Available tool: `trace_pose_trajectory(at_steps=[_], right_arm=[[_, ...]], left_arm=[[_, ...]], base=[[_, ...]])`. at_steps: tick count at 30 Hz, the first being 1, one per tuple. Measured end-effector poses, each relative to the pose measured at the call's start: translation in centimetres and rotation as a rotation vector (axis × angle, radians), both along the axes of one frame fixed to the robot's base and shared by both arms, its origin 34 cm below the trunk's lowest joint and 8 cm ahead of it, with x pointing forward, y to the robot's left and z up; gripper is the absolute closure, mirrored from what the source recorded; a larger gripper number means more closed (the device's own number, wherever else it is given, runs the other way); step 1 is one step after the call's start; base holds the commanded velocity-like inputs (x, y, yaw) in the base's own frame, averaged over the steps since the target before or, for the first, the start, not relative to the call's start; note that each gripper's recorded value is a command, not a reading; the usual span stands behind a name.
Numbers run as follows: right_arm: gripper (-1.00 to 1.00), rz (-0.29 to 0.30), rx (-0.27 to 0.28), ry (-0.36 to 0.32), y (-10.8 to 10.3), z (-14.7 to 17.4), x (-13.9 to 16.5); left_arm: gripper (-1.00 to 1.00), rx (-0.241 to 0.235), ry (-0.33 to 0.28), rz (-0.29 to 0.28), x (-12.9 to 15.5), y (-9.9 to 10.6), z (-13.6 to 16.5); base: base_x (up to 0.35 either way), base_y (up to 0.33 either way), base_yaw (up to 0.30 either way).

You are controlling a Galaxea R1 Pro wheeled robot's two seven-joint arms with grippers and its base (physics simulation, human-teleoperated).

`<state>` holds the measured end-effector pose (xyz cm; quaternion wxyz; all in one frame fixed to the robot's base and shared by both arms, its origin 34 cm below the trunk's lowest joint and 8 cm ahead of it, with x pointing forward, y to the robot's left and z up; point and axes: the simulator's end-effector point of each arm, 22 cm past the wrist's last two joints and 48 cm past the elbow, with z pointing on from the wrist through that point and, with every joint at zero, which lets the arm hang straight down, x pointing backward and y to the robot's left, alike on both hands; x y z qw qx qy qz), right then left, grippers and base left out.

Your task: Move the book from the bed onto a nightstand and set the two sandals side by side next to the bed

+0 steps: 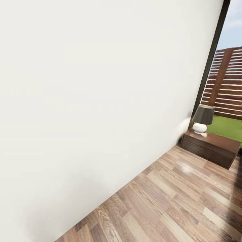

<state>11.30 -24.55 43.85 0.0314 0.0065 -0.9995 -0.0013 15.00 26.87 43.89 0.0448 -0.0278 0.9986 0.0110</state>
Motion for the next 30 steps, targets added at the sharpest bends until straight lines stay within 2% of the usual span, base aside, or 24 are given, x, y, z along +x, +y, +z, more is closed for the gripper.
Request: trace_pose_trajectory(at_steps=[30], right_arm=[[-1.0, 0.0, 0.001, 0.0, 0.1, 0.0, 0.0]], left_arm=[[-1.0, 0.0, 0.0, 0.0, 0.0, 0.0, 0.0]], base=[[0.0, 0.0, -0.086]])
